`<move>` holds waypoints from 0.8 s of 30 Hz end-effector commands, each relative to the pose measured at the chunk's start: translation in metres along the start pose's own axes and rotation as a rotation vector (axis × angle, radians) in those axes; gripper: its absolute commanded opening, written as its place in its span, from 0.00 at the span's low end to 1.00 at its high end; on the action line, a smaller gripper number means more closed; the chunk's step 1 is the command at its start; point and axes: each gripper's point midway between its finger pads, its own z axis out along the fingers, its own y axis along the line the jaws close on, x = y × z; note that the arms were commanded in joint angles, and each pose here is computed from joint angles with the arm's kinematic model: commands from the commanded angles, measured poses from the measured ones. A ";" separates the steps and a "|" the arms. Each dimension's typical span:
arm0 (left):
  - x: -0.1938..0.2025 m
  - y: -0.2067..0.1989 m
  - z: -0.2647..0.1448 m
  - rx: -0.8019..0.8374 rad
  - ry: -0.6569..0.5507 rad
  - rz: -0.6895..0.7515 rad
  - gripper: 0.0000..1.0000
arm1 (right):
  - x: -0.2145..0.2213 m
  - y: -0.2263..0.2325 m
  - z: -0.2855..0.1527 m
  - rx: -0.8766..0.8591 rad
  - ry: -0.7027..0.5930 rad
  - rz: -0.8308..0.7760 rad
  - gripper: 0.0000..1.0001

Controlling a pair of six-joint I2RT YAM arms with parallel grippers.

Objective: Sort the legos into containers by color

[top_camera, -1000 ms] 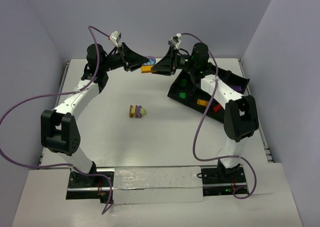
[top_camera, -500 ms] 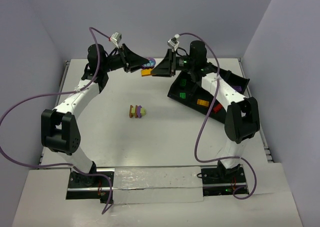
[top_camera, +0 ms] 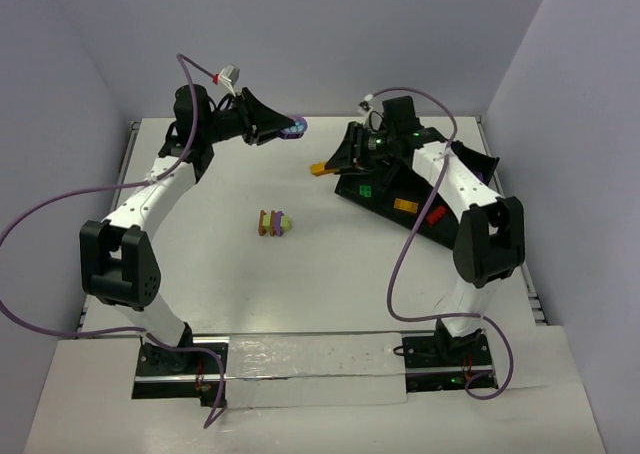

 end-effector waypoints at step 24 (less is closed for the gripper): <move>-0.037 0.034 -0.036 -0.430 -0.110 0.194 0.00 | -0.032 -0.185 -0.160 1.068 -0.471 0.189 0.14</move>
